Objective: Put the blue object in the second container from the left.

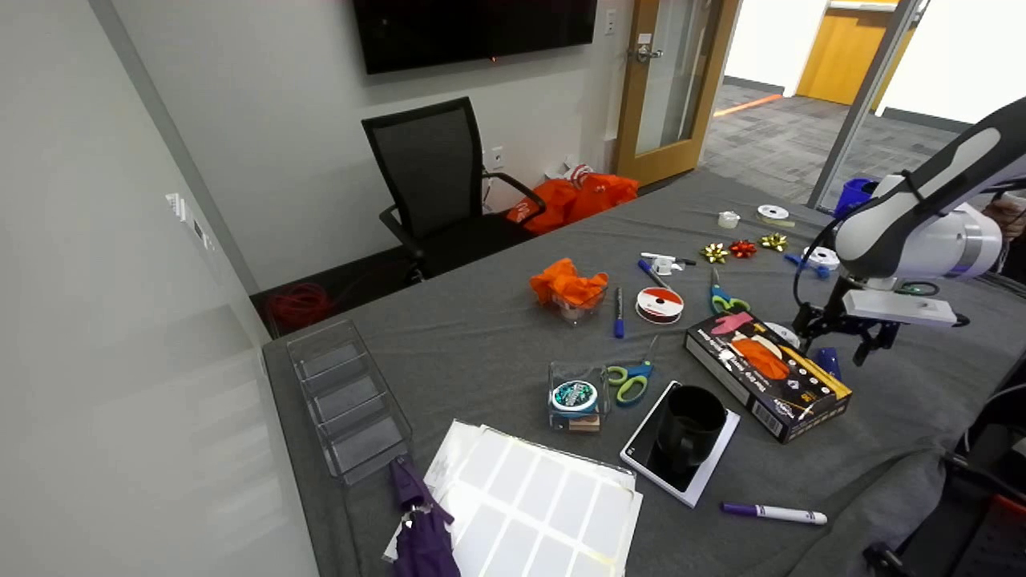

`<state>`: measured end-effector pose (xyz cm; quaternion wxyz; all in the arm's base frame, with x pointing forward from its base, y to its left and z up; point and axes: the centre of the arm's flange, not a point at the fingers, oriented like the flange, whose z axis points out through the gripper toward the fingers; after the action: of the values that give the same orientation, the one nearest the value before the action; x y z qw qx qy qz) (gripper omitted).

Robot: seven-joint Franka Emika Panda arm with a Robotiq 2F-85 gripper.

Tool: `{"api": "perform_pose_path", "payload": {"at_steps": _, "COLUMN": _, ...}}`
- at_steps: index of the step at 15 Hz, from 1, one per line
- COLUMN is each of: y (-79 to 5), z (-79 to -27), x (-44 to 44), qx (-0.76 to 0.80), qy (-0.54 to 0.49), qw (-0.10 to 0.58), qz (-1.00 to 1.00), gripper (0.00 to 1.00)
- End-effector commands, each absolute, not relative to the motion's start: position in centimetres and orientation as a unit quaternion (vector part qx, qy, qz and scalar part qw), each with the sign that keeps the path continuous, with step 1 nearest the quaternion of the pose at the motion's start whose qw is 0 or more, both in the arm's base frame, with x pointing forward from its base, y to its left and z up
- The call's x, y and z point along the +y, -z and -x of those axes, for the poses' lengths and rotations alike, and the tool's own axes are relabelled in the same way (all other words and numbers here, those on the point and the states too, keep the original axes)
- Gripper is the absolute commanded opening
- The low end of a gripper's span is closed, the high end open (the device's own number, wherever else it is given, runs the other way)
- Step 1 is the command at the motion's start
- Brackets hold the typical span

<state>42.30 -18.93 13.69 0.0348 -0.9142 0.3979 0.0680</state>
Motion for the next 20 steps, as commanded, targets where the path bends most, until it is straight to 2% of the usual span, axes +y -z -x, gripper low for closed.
{"api": "perform_pose_path", "payload": {"at_steps": 1, "y": -11.2, "z": -42.8, "x": -19.4, "qx": 0.392, "qy": -0.09, "qw": 0.035, "qz": 0.915, "gripper": 1.0}}
{"api": "perform_pose_path", "payload": {"at_steps": 14, "y": -11.2, "z": -40.8, "x": -21.6, "qx": 0.365, "qy": -0.093, "qw": 0.046, "qz": 0.925, "gripper": 1.0}}
{"api": "perform_pose_path", "payload": {"at_steps": 15, "y": -11.1, "z": -40.8, "x": -21.7, "qx": 0.364, "qy": -0.092, "qw": 0.047, "qz": 0.926, "gripper": 0.75}}
{"api": "perform_pose_path", "payload": {"at_steps": 17, "y": -11.0, "z": -40.8, "x": -21.8, "qx": 0.367, "qy": -0.092, "qw": 0.046, "qz": 0.925, "gripper": 0.67}}
{"api": "perform_pose_path", "payload": {"at_steps": 20, "y": -11.3, "z": -41.0, "x": -21.8, "qx": 0.368, "qy": -0.089, "qw": 0.046, "qz": 0.924, "gripper": 0.44}}
